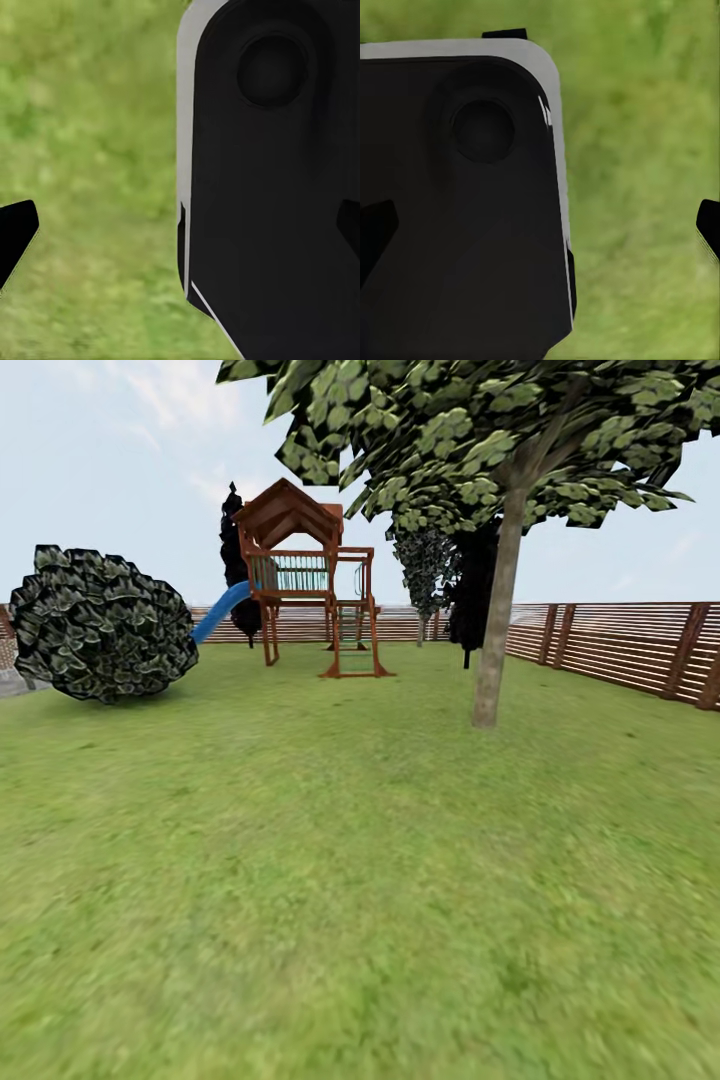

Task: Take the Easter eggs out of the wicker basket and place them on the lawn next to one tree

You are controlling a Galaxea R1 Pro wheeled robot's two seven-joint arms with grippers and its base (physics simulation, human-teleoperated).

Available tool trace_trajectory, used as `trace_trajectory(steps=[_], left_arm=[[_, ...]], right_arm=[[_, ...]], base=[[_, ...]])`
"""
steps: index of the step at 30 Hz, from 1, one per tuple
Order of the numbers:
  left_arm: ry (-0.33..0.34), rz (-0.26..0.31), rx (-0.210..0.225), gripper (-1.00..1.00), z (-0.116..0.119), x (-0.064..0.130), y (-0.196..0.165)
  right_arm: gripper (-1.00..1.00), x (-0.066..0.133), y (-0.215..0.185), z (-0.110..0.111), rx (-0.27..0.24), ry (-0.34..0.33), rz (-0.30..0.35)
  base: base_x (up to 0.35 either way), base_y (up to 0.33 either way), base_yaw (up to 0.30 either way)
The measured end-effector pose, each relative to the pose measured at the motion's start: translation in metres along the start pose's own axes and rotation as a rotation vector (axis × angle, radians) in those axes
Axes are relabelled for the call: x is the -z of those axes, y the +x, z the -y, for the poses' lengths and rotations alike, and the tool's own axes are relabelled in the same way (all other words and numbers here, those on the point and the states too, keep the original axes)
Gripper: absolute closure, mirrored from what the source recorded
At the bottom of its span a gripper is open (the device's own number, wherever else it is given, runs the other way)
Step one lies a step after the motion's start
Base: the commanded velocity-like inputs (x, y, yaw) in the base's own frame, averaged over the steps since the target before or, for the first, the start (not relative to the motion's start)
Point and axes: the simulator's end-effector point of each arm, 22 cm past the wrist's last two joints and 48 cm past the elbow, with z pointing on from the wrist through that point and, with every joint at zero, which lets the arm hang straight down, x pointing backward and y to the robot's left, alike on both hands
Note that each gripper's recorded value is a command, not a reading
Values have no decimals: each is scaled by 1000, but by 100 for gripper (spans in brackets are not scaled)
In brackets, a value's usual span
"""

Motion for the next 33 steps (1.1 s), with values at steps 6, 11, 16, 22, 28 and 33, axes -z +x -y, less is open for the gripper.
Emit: trace_trajectory(steps=[6, 11, 16, 22, 28, 33], left_arm=[[1, 3, -3, -100, 1, 0, -1], [2, 3, -6, -100, 1, 0, -1], [2, 2, -7, -100, 1, 0, -1], [2, 1, -6, -100, 1, 0, 0], [4, -3, -4, -100, 1, 0, 1], [3, -3, -3, -100, 0, 0, 1]], right_arm=[[-100, 0, 1, -2, 18, -7, -4], [-100, 0, 11, -14, 26, -23, -27], [-100, 2, 15, -35, 20, -49, -33], [-100, 2, 16, -35, 13, -48, -34], [-100, 1, 11, -30, 10, -40, -23], [-100, 1, 11, -30, 6, -38, -22]], base=[[236, 0, 0], [33, 0, 0], [3, 0, 0], [51, 0, 0], [281, 0, 0], [325, 0, 0]])
